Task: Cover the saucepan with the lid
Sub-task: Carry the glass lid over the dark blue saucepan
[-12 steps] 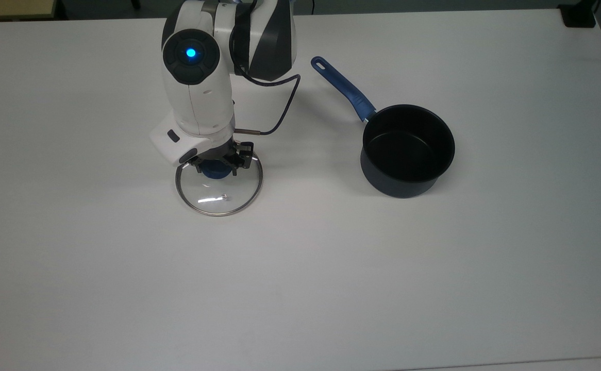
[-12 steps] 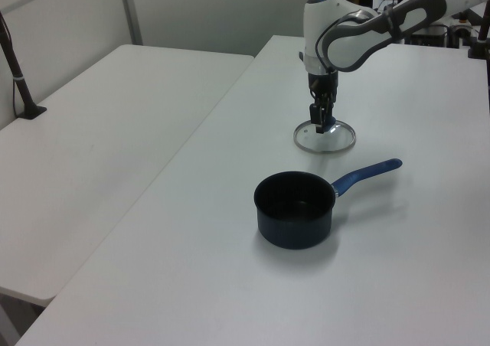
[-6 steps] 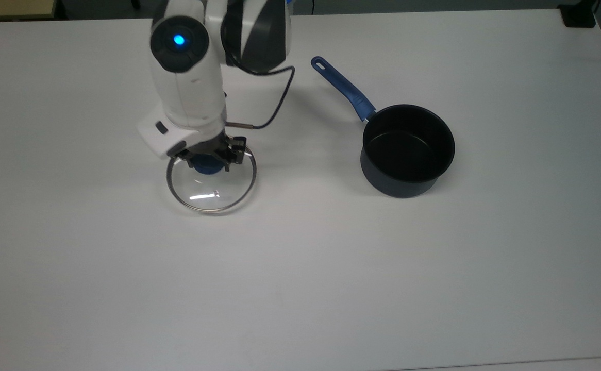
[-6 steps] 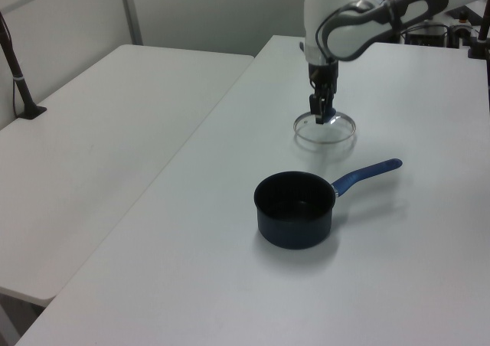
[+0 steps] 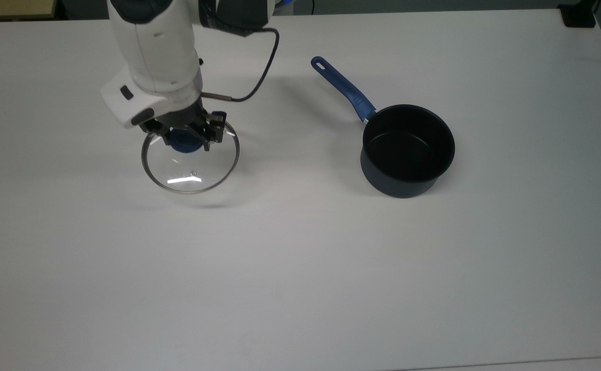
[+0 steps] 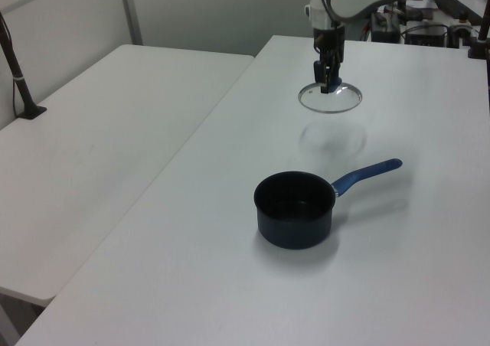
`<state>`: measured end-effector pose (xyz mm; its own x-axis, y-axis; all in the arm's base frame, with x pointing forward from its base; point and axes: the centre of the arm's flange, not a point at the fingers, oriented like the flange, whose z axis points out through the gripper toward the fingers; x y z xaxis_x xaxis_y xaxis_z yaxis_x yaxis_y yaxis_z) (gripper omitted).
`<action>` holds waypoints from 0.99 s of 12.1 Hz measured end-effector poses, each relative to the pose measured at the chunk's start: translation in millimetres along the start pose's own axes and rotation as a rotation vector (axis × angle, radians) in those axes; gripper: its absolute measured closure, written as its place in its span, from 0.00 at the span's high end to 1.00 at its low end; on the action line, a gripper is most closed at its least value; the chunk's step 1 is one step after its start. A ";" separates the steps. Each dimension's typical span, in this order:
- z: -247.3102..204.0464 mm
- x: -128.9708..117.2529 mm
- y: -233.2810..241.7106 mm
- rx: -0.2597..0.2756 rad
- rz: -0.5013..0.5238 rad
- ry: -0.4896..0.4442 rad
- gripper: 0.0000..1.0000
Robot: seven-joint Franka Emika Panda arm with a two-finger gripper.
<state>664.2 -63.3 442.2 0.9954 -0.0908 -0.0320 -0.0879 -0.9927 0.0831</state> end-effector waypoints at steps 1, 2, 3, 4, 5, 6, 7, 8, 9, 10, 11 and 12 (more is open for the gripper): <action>-7.5 -0.4 1.3 0.000 0.003 -0.003 0.67; -11.7 0.1 1.3 0.000 0.003 -0.001 0.67; -13.3 0.3 0.6 0.000 0.002 0.001 0.67; -14.5 0.6 -1.0 0.000 0.005 0.003 0.67; -17.0 1.2 -3.9 0.001 0.016 0.008 0.67; -20.5 1.9 -11.5 0.002 0.023 0.014 0.67; -23.3 1.8 -27.2 0.002 0.019 0.019 0.67; -25.1 0.3 -49.3 0.002 0.013 0.019 0.67; -25.7 -4.1 -75.1 0.001 0.009 0.003 0.67; -26.2 -9.7 -101.6 0.002 0.000 -0.014 0.67; -28.1 -15.0 -127.6 0.009 -0.001 -0.020 0.67; -30.9 -21.0 -155.7 0.012 0.001 -0.017 0.67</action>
<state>658.2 95.6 460.7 0.9944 -0.0935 -0.0487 -0.0899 -0.9934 0.0715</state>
